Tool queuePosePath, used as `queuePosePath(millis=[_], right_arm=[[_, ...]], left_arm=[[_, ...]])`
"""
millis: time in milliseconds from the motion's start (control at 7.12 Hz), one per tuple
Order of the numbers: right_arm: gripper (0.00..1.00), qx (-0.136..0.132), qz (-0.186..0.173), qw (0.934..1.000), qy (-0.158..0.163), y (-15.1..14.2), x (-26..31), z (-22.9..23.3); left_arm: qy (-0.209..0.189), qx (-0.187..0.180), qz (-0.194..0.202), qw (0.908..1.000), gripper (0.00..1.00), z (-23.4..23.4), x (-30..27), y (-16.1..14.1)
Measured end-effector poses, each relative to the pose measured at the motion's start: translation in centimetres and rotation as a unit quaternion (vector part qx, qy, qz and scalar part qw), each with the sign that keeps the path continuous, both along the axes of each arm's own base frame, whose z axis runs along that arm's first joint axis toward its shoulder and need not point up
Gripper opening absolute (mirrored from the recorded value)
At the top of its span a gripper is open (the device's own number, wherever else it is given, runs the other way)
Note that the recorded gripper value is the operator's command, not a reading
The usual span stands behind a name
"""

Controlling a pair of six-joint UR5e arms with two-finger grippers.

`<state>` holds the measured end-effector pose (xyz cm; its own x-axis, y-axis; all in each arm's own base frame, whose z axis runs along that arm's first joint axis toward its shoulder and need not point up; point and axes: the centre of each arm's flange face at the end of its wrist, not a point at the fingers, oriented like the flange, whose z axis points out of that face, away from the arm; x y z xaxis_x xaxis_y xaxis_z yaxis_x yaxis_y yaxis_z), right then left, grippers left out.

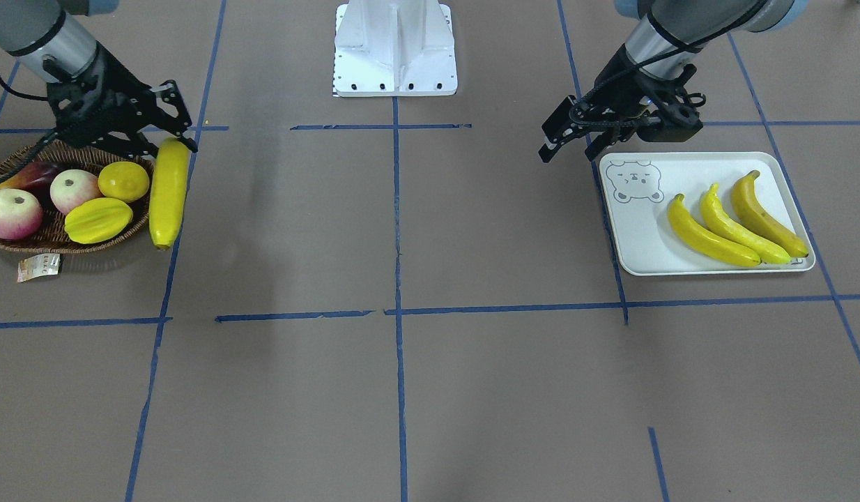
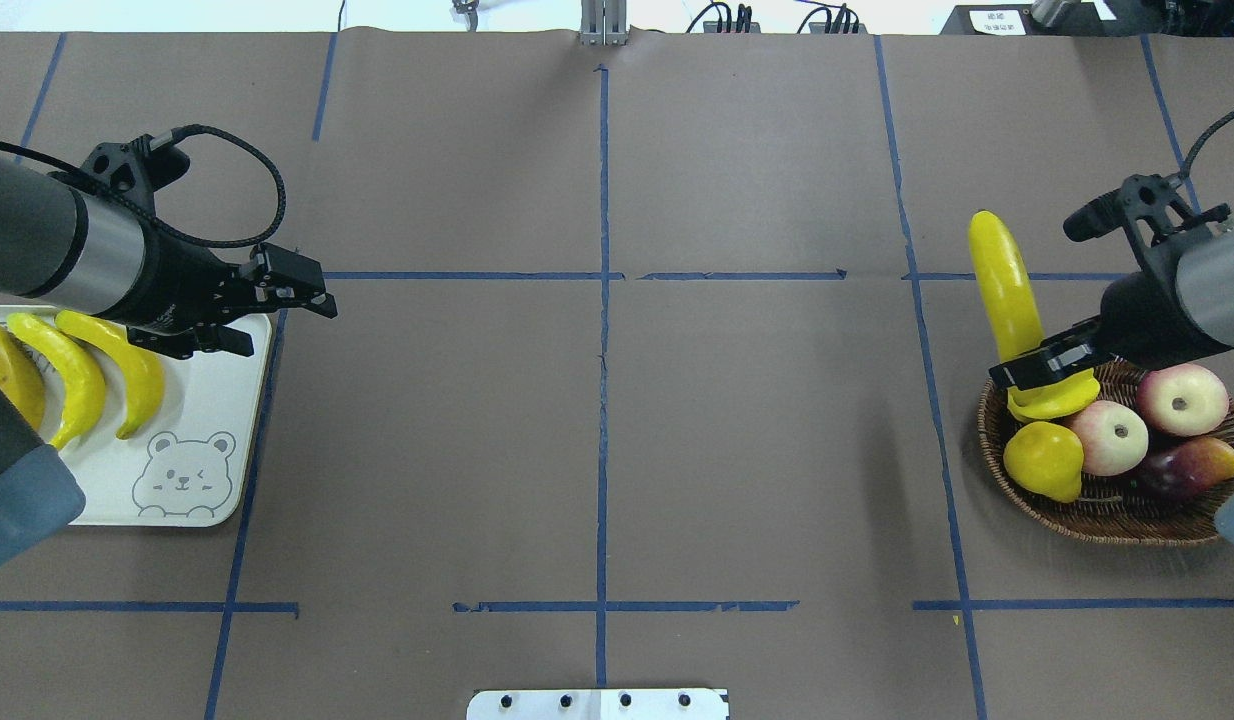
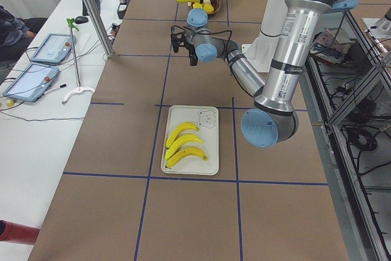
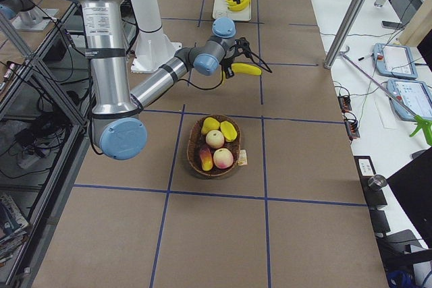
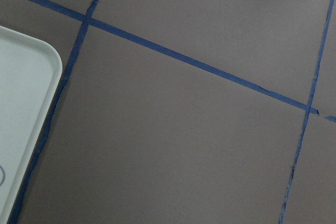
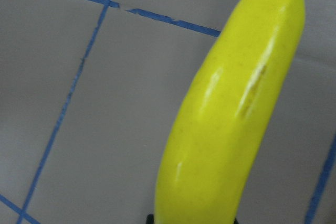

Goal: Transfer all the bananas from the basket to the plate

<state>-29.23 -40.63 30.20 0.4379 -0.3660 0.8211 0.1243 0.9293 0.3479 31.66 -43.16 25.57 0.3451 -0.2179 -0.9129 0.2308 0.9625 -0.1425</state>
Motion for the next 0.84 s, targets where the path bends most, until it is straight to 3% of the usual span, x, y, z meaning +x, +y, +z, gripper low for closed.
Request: queuePosePath(millis=[281,561,842], right_arm=[[0.01,-0.036,0.019,0.9987,-0.031,1.1,-6.7,-5.7],[0.01,-0.051,0.047,0.9962,-0.053,3.5,-11.8,-10.0],[0.01,-0.055,0.066,0.992,-0.092,5.4,-14.7,-12.4]], left_arm=[[0.023,0.022,0.006,0.9995,1.0,-2.4,1.7,-0.6],[0.037,0.036,0.008,0.9986,0.99,-4.8,2.7,-1.2],[0.055,0.027,0.002,0.9981,0.99,-6.8,4.0,-2.3]])
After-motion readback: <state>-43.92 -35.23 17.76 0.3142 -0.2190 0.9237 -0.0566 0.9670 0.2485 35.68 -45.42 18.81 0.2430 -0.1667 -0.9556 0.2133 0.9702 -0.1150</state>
